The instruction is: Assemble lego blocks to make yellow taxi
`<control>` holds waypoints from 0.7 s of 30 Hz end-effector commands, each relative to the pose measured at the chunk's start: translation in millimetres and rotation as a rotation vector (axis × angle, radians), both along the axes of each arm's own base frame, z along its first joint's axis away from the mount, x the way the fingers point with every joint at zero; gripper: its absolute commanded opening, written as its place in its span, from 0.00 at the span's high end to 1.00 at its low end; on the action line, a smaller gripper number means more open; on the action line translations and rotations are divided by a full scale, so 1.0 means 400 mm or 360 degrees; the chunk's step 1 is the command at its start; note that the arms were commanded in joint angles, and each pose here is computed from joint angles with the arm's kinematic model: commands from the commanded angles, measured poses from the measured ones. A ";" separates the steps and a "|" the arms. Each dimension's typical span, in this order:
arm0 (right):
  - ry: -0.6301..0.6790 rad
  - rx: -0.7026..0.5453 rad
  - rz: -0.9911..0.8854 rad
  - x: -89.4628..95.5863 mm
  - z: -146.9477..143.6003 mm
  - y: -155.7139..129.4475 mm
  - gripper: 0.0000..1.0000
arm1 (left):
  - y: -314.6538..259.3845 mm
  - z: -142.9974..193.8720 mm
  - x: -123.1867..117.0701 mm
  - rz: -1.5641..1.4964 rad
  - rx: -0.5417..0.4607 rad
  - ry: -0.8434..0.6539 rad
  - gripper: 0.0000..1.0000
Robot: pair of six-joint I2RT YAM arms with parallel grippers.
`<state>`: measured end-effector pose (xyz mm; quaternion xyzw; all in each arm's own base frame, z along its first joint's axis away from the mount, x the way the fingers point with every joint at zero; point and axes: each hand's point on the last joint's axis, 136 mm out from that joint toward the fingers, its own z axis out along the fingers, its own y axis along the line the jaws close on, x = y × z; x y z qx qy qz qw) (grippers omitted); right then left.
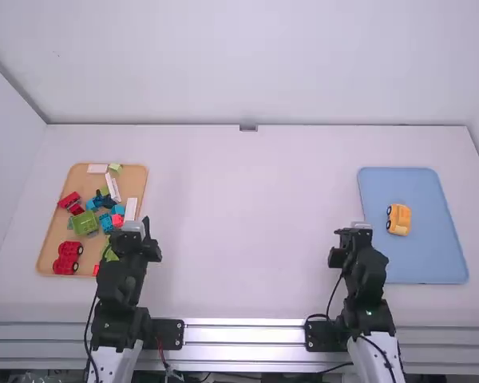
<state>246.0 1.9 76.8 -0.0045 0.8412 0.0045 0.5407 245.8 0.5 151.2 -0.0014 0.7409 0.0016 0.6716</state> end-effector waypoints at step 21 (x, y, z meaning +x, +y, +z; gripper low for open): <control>-0.0427 0.0006 0.0004 0.003 0.146 0.002 1.00 | -0.001 -0.009 -0.001 -0.0007 -0.0001 0.0011 1.00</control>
